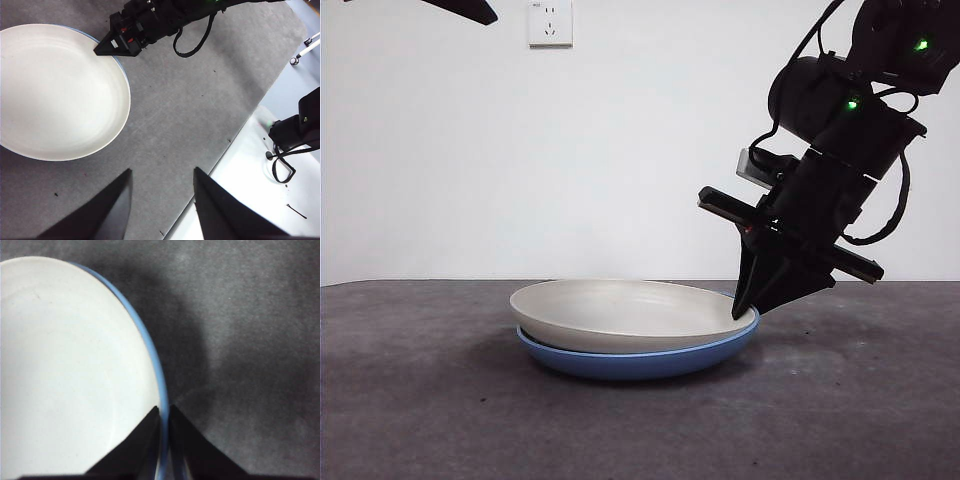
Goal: Pick up the white plate, put it on the blue plate, put it on desk
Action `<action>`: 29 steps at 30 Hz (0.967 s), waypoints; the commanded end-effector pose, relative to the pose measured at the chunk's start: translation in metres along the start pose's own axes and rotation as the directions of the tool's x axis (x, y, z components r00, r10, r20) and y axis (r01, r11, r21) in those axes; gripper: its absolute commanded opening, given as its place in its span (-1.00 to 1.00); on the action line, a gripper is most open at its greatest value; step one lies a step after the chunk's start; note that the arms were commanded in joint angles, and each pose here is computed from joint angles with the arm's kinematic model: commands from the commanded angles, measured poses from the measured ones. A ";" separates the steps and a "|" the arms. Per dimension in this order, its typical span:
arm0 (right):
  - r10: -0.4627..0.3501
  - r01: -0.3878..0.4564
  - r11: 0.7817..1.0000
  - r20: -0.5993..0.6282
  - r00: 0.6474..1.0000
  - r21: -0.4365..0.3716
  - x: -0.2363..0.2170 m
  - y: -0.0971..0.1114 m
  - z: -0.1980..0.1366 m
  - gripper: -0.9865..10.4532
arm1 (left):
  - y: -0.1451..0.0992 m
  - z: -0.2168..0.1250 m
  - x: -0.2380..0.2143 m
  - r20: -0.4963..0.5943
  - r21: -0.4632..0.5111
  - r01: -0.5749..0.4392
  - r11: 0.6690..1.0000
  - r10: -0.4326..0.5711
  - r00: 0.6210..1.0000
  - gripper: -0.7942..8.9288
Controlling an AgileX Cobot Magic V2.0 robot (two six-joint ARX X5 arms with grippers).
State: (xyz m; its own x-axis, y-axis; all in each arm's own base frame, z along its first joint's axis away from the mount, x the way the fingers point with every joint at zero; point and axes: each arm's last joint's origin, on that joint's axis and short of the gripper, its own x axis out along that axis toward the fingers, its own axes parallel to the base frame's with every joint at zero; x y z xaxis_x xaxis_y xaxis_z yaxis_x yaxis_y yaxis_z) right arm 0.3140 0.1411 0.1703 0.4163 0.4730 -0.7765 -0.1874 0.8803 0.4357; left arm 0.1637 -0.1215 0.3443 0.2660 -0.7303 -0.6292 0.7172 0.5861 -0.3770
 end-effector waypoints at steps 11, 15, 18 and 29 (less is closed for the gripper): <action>-0.004 0.005 1.000 0.038 0.999 -0.008 -0.008 0.006 0.007 -0.33 | -0.001 0.001 0.000 -0.001 0.023 0.008 1.000 -0.008 1.000 -0.44; 0.008 -0.004 0.999 0.078 0.997 -0.043 -0.028 0.013 0.010 -0.33 | -0.002 0.002 0.000 0.000 0.023 0.008 1.000 -0.008 1.000 -0.44; 0.031 -0.022 0.995 0.093 0.995 -0.097 -0.049 0.019 0.010 -0.33 | -0.002 0.002 0.000 0.000 0.023 0.008 1.000 -0.008 1.000 -0.44; 0.103 -0.086 0.958 0.050 0.993 -0.272 -0.141 0.039 -0.019 -0.33 | -0.002 0.002 0.000 0.003 0.025 0.009 1.000 -0.009 1.000 -0.44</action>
State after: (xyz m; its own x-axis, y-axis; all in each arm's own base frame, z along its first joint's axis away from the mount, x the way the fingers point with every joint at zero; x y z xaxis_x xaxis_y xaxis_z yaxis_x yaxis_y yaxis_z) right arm 0.2323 0.1083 0.2809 0.4369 0.5478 -0.7135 -0.4094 0.8274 0.3845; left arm 0.1633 -0.1212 0.3438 0.2624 -0.7280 -0.6334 0.7150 0.5875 -0.3790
